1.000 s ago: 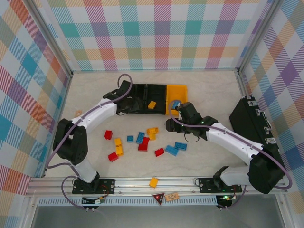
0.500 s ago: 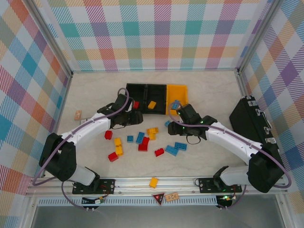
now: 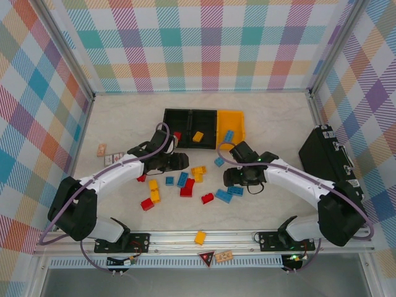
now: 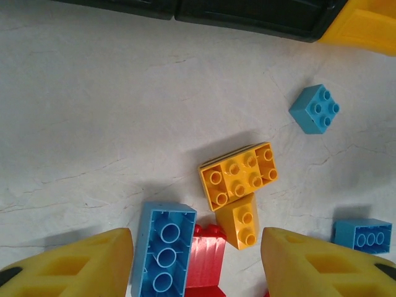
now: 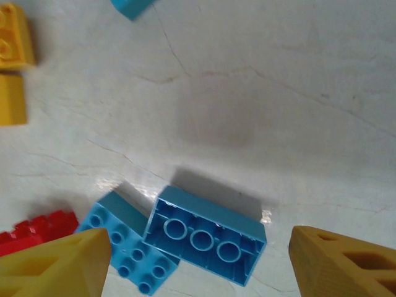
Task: Sort the legos into containers by color
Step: Pick up the lego from the bottom-center of the table.
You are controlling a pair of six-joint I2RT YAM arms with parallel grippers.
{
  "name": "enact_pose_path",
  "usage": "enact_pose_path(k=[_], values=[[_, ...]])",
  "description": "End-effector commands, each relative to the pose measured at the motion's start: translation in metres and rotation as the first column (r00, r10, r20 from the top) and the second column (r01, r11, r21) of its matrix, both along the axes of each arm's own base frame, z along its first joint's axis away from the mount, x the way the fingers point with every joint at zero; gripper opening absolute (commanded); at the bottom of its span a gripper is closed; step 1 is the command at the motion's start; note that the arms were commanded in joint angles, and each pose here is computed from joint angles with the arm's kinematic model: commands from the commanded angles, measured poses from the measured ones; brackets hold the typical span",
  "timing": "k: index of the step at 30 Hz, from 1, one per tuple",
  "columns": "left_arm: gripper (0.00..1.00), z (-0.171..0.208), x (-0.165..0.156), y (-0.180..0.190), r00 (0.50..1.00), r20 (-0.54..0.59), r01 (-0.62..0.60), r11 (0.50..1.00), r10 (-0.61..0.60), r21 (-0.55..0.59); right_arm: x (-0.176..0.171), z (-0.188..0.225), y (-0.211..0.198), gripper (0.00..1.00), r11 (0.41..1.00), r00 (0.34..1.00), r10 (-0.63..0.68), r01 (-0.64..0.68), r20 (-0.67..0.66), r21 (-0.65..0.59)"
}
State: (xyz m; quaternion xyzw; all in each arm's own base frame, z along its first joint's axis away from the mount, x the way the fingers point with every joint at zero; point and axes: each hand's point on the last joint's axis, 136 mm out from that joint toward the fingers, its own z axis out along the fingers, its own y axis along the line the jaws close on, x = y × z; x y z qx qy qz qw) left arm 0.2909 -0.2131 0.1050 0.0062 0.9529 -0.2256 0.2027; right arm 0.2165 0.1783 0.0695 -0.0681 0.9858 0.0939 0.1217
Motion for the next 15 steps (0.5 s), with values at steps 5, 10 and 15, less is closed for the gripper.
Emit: enact_pose_path(k=[5,10,15], values=[[0.57,-0.01,-0.005,-0.008,1.0,-0.028,-0.002,1.0,0.001,-0.025,-0.013,-0.022,0.003,0.99,0.995,0.988,-0.101,0.102,-0.113,0.009],[0.57,-0.011,-0.006,-0.005,1.0,-0.028,-0.009,1.0,0.009,-0.016,-0.01,-0.031,0.005,0.97,0.99,0.981,-0.138,0.137,-0.136,-0.013],[0.57,-0.014,-0.008,-0.004,0.999,-0.035,-0.016,1.0,0.016,-0.015,-0.01,-0.041,0.004,0.87,0.987,0.974,-0.159,0.152,-0.16,-0.053]])
